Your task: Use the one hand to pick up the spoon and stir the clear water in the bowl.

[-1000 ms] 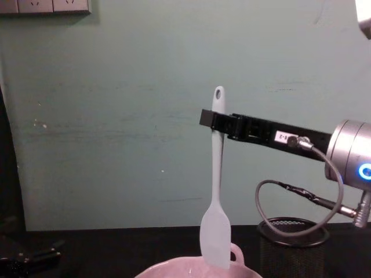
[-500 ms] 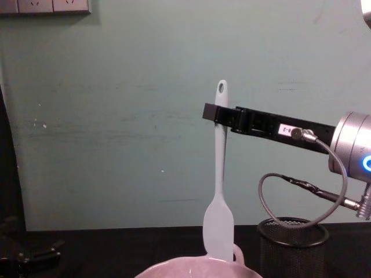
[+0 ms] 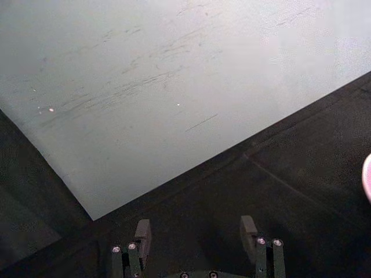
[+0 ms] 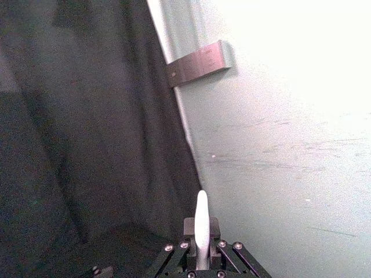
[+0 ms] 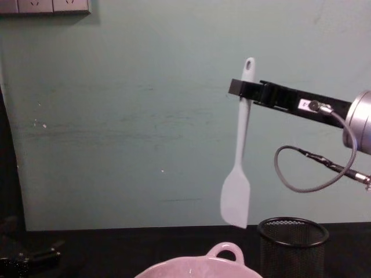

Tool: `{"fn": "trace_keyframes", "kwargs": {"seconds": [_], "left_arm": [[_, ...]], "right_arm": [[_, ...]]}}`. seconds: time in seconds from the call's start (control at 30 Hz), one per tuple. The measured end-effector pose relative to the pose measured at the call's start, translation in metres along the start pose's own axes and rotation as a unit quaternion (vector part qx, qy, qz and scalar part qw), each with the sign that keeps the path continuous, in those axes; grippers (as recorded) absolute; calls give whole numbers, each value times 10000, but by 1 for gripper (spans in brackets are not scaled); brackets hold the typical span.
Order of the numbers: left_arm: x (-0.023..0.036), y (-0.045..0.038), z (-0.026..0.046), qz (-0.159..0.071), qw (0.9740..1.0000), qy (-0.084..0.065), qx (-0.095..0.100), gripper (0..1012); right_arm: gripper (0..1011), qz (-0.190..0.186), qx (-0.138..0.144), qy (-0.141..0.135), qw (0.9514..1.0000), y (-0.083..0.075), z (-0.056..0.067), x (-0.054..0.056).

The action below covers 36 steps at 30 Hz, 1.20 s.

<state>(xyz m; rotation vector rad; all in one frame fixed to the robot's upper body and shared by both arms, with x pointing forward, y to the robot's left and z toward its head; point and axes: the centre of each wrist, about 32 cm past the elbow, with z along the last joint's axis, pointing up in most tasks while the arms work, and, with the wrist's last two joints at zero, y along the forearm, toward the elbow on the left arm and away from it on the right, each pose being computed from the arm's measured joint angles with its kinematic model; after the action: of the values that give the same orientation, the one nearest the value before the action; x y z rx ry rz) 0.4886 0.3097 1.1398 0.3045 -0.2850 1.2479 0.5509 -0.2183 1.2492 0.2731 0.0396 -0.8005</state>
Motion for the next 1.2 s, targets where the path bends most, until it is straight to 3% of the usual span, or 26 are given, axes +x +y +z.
{"fn": "trace_keyframes", "kwargs": {"seconds": [0.43, 0.8, 1.2], "left_arm": [[0, 0, 0, 0, 10000, 0, 0, 1011], [0, 0, 0, 0, 10000, 0, 0, 1011], [0, 0, 0, 0, 10000, 0, 0, 1011]], "right_arm": [[116, -624, 264, 216, 9975, -143, 37, 228], [117, -992, 298, 488, 9934, -170, -150, 515], [116, -1142, 248, 536, 9917, -222, -316, 600]]}}
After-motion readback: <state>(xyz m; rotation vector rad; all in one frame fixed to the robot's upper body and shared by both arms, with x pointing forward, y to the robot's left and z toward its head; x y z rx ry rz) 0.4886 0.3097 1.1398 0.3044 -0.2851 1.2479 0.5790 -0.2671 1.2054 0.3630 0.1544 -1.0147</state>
